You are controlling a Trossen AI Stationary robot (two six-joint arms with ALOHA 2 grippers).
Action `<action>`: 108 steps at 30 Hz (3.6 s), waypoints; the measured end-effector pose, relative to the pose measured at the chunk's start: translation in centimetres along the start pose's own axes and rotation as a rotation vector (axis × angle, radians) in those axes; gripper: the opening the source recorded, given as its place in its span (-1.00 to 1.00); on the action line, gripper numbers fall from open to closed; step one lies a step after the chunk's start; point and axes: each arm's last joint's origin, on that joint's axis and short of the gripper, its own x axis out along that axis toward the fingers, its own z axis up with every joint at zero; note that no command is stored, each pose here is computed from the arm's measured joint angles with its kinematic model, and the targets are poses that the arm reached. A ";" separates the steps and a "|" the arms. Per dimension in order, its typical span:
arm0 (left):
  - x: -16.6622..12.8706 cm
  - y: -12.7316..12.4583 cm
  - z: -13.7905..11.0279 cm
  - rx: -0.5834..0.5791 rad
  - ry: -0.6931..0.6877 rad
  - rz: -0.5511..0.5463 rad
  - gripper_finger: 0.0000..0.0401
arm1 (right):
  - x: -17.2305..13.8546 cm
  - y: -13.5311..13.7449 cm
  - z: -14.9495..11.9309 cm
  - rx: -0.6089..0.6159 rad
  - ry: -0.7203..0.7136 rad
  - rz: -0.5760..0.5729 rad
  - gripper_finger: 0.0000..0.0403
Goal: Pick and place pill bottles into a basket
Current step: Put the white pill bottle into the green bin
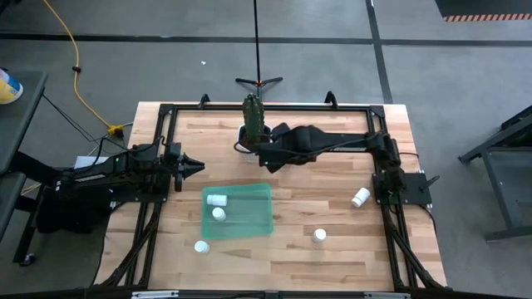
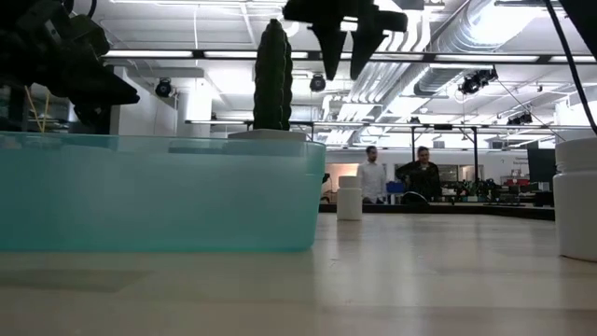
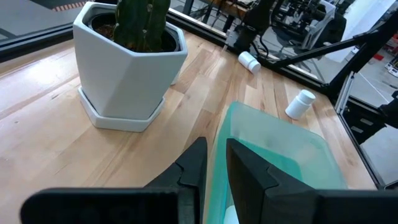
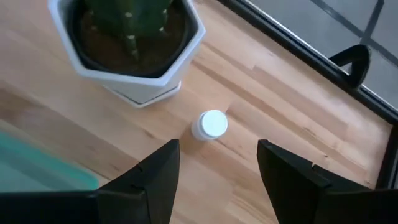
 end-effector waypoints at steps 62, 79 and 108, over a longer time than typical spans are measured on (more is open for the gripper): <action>0.0 0.0 0.0 0.000 0.001 0.000 -0.52 | 3.3 -12.2 -10.8 -0.123 0.475 0.349 0.06; 0.0 0.0 0.0 -0.001 0.002 0.001 -0.52 | 9.5 -9.4 -8.5 -0.331 0.505 0.424 0.52; 0.0 0.0 0.0 -0.001 0.000 0.006 -0.52 | 11.5 -7.2 -3.0 -0.098 -0.081 0.404 0.53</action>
